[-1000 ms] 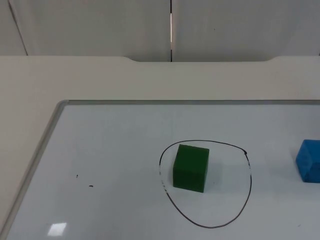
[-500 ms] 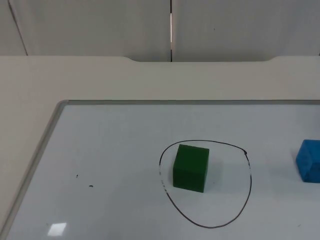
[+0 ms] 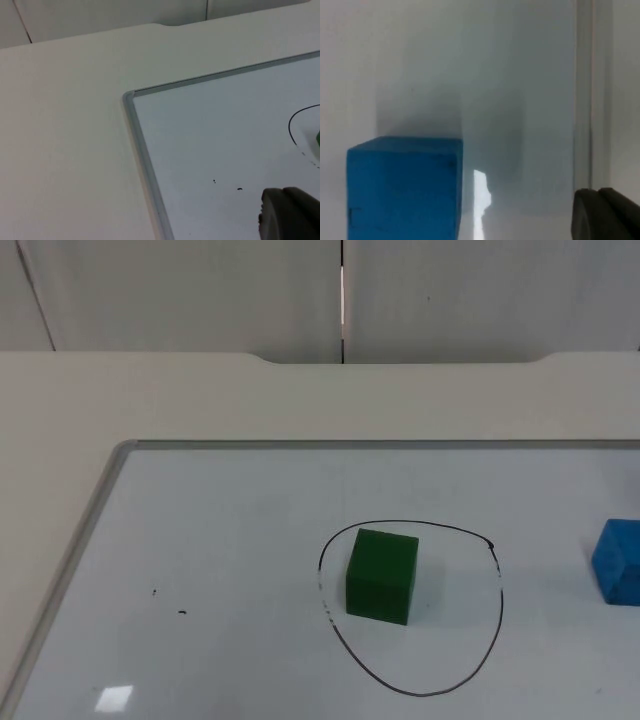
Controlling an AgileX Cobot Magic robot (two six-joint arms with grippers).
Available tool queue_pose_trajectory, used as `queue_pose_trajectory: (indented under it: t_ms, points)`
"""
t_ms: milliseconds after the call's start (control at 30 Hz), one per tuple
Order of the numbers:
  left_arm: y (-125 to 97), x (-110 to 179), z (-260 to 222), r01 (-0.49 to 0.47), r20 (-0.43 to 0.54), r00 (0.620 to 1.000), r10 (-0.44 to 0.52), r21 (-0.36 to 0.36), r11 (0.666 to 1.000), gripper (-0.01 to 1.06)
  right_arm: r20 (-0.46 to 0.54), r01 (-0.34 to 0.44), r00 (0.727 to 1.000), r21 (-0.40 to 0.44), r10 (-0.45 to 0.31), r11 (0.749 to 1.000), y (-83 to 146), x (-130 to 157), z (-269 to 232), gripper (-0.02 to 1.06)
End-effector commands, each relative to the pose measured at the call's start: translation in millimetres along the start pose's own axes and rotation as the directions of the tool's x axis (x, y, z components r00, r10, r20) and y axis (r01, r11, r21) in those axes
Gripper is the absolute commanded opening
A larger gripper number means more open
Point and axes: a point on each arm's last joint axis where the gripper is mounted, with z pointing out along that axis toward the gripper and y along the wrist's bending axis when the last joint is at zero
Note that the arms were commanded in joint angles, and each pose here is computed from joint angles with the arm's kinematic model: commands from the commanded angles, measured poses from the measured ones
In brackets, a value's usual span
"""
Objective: Push the two cubes into the marked area.
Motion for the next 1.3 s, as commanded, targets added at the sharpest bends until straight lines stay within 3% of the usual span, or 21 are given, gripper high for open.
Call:
queue_pose_trajectory:
  t_ms: [0, 267, 1000, 1267]
  points:
    - [0, -2, -2, -0.005, 0.012, 1.000, 0.005, -0.005, 1.000, 0.00, 0.006, -0.010, 1.000, -0.003, 0.010, 1.000, 0, -2, 7, 0.00]
    - [0, -2, -2, -0.005, 0.012, 1.000, 0.005, -0.005, 1.000, 0.00, -0.013, -0.014, 1.000, -0.009, 0.014, 1.000, 2, -2, 31, 0.00]
    - [0, -2, -2, -0.004, 0.012, 1.000, 0.004, -0.004, 1.000, 0.00, 0.005, -0.046, 0.999, -0.030, 0.046, 0.998, 3, 7, 40, 0.00]
    - [0, -2, -2, -0.004, 0.012, 1.000, 0.004, -0.004, 1.000, 0.00, 0.039, 0.020, 0.999, -0.067, -0.017, 0.998, 30, 7, 38, 0.00]
